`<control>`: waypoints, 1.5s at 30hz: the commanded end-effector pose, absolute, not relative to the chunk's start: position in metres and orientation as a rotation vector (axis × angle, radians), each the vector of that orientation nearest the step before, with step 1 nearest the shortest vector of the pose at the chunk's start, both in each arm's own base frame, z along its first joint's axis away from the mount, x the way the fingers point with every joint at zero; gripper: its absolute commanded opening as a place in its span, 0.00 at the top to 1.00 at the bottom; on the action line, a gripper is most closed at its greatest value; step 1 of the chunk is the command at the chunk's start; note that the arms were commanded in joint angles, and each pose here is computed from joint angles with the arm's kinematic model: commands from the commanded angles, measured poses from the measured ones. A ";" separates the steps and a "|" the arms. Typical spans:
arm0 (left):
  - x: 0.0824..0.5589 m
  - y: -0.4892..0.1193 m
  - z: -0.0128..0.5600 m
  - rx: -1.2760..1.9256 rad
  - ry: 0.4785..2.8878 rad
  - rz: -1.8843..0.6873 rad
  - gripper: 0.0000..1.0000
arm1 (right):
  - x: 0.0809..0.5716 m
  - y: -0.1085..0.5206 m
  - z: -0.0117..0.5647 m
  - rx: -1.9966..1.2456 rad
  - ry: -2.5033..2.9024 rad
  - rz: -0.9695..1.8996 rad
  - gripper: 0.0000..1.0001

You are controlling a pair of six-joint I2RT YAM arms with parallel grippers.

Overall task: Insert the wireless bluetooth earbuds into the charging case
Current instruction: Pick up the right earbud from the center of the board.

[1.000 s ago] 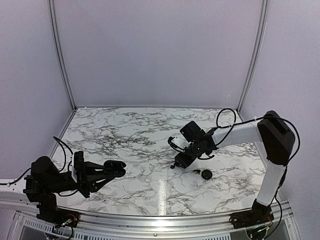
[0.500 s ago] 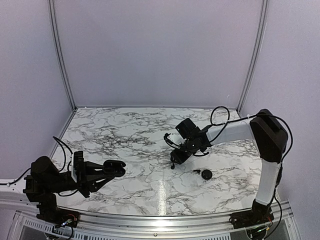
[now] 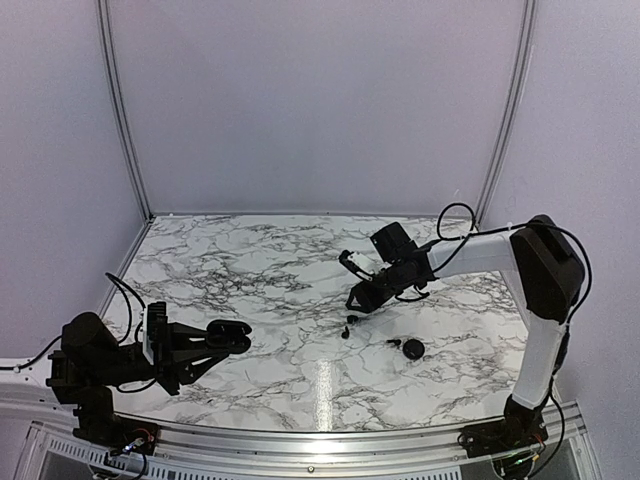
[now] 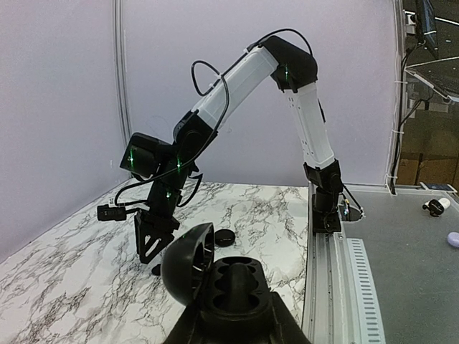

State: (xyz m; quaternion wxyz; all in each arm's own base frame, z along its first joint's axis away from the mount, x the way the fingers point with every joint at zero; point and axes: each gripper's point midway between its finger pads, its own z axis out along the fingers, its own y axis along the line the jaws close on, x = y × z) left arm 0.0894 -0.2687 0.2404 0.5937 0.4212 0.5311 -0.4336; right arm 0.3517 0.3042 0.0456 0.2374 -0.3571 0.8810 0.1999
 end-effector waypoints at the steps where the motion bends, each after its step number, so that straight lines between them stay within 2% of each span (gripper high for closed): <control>1: 0.087 -0.265 0.256 0.952 1.168 -1.013 1.00 | 0.363 0.306 0.059 -0.940 2.380 0.597 0.61; 4: 0.088 -0.265 0.255 0.954 1.172 -1.009 1.00 | 0.363 0.303 0.049 -0.958 2.406 0.577 0.64; 20: 0.087 -0.264 0.257 0.947 1.166 -1.019 1.00 | 0.336 0.293 0.023 -1.003 2.465 0.610 0.67; 37: 0.087 -0.266 0.257 0.955 1.174 -1.012 1.00 | 0.309 0.296 0.021 -1.066 2.447 0.684 0.68; 45: 0.089 -0.266 0.254 0.950 1.183 -1.007 1.00 | 0.301 0.303 0.022 -1.118 2.434 0.690 0.76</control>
